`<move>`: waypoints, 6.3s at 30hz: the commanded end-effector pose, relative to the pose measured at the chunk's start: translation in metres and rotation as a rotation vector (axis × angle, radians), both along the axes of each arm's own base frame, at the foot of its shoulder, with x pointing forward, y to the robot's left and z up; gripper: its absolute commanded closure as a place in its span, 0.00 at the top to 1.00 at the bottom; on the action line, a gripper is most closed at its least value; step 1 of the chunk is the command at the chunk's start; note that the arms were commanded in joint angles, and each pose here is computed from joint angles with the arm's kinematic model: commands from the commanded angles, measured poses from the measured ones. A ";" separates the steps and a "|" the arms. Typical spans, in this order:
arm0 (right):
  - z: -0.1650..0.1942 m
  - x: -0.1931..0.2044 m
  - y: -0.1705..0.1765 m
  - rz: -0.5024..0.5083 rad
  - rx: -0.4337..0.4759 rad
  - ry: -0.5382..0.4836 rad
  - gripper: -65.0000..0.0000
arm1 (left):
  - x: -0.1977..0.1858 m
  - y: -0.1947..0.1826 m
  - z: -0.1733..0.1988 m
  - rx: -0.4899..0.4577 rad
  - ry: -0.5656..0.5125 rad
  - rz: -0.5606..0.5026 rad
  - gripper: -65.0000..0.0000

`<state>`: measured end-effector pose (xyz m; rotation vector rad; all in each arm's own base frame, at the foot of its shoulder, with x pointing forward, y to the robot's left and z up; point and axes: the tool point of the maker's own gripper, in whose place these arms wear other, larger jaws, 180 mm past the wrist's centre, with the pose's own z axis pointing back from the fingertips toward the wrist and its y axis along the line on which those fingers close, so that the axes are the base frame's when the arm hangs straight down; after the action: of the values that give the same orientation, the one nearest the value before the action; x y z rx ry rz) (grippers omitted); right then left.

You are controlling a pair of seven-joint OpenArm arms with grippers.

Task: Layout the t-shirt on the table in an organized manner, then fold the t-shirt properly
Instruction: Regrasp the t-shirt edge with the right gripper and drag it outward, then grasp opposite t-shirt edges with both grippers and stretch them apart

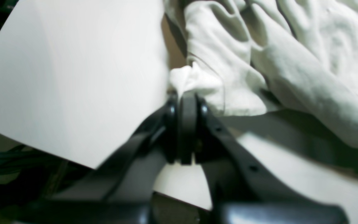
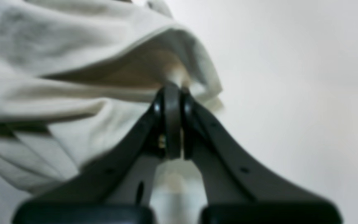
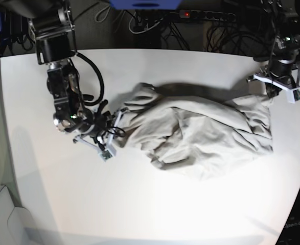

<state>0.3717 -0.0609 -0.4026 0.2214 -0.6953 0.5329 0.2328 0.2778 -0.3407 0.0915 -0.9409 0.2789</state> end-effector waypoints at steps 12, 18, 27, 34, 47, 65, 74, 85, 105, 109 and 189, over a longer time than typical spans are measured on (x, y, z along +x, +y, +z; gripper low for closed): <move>0.078 0.069 -0.057 -0.043 -0.077 -0.206 0.00 | -0.010 0.029 0.014 0.037 -0.038 0.087 0.00; 0.122 0.096 -0.116 -0.200 -0.068 -0.283 0.00 | -0.018 0.045 0.017 0.054 -0.034 0.133 0.00; 0.155 0.109 -0.153 -0.318 -0.025 -0.353 0.00 | -0.036 0.051 0.013 0.069 0.005 0.145 0.00; 0.140 0.101 -0.151 -0.316 -0.028 -0.318 0.00 | -0.045 0.028 -0.005 0.032 0.062 0.089 0.00; 0.073 0.063 -0.077 -0.200 -0.022 -0.061 0.19 | -0.052 0.021 -0.012 0.011 0.140 0.066 0.13; 0.085 0.006 -0.022 -0.037 -0.049 -0.155 0.45 | -0.033 0.012 0.019 -0.167 0.043 0.046 0.52; 0.056 -0.021 -0.024 -0.043 -0.050 -0.076 0.66 | -0.005 0.032 0.049 -0.154 -0.081 0.092 0.52; 0.054 -0.047 -0.019 -0.032 -0.042 -0.075 0.67 | 0.022 0.041 0.072 -0.155 -0.181 0.110 0.52; 0.011 -0.071 -0.010 -0.047 0.052 -0.032 0.67 | 0.125 0.042 0.005 -0.245 -0.063 0.147 0.52; 0.012 -0.070 -0.010 -0.047 0.052 -0.034 0.67 | 0.140 0.032 -0.012 -0.230 -0.042 0.128 0.52; 0.138 -0.062 -0.252 -0.603 -0.181 -0.386 0.00 | 0.083 -0.013 -0.033 -0.387 -0.055 0.097 0.00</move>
<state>0.3033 -0.3091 -0.2814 -0.2388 -0.9812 0.0214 0.3088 0.2546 -0.3880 -0.2504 -0.8674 0.5424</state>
